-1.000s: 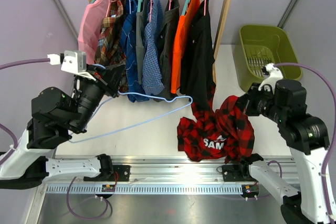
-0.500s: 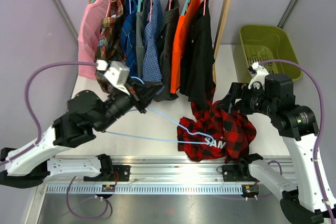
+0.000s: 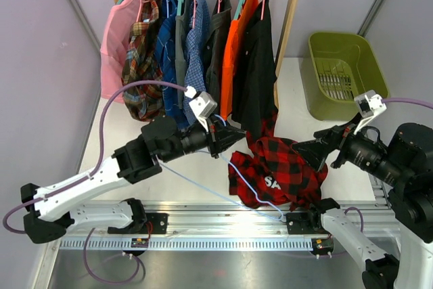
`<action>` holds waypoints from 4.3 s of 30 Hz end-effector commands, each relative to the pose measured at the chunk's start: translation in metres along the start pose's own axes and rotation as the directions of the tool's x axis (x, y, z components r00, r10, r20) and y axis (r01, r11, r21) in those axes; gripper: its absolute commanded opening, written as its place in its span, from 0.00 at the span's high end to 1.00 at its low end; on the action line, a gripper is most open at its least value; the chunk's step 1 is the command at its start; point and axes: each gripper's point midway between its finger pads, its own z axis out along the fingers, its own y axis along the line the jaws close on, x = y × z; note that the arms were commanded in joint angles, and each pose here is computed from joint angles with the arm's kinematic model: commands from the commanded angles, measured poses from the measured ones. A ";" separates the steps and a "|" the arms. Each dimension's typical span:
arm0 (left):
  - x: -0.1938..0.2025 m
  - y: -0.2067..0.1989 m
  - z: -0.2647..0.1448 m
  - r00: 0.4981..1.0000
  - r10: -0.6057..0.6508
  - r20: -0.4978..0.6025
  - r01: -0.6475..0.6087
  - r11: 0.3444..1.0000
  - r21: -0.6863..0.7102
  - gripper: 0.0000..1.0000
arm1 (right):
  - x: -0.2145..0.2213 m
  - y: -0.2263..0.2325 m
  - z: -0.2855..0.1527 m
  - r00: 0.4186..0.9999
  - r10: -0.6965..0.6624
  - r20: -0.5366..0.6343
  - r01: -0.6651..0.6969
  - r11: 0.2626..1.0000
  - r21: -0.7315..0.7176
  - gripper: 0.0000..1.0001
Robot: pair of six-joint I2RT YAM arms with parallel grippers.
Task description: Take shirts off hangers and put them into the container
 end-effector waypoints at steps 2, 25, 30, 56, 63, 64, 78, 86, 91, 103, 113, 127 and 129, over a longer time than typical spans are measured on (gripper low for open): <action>-0.027 -0.018 0.011 0.989 -0.110 0.100 0.086 0.973 0.216 1.00 | 0.011 0.019 -0.006 0.999 -0.020 -0.045 0.015 0.994 -0.107 0.01; -0.003 -0.025 0.094 0.959 -0.255 -0.123 0.282 0.832 0.477 1.00 | 0.067 0.022 0.017 0.966 0.100 -0.240 -0.158 0.959 -0.235 0.11; -0.001 -0.016 0.114 0.957 -0.260 -0.125 0.288 0.846 0.449 1.00 | 0.071 0.023 0.016 0.961 0.117 -0.250 -0.179 0.954 -0.241 0.12; 0.004 -0.014 0.145 0.948 -0.267 -0.171 0.314 0.862 0.397 1.00 | 0.085 -0.014 0.044 0.920 0.195 -0.341 -0.228 0.972 -0.060 0.35; 0.004 -0.016 0.163 0.942 -0.281 -0.184 0.332 0.866 0.375 1.00 | 0.084 -0.014 0.046 0.920 0.194 -0.341 -0.229 0.971 -0.065 0.44; 0.004 -0.016 0.165 0.941 -0.283 -0.187 0.335 0.866 0.373 1.00 | 0.084 -0.014 0.046 0.919 0.196 -0.341 -0.230 0.971 -0.061 0.49; -0.033 -0.008 0.152 0.972 -0.217 -0.088 0.233 0.932 0.279 0.11 | 0.067 -0.025 0.029 0.951 0.154 -0.267 -0.147 0.988 0.046 1.00; -0.122 -0.016 0.038 0.984 -0.042 0.173 0.023 0.994 0.111 0.01 | 0.031 -0.033 -0.006 0.989 0.088 -0.121 -0.063 0.978 0.198 1.00; -0.135 -0.009 -0.041 0.957 -0.013 0.290 0.013 1.000 0.003 0.01 | -0.009 -0.033 -0.030 1.000 0.020 0.023 -0.026 0.961 0.276 1.00; -0.083 0.006 -0.112 0.959 -0.087 0.270 0.108 0.992 -0.063 0.01 | -0.063 -0.002 -0.070 0.957 -0.099 0.274 0.035 0.973 0.230 1.00; -0.063 0.015 -0.126 0.951 -0.140 0.275 0.170 0.981 -0.091 0.01 | -0.080 -0.006 -0.067 0.937 -0.116 0.328 0.031 0.967 0.253 1.00; -0.049 0.023 -0.129 0.953 -0.157 0.258 0.194 0.973 -0.123 0.01 | -0.147 -0.082 0.044 0.965 -0.172 0.200 0.064 0.889 0.454 1.00; -0.048 0.024 -0.129 0.953 -0.159 0.256 0.196 0.972 -0.127 0.01 | -0.154 -0.087 0.049 0.962 -0.184 0.200 0.067 0.873 0.482 1.00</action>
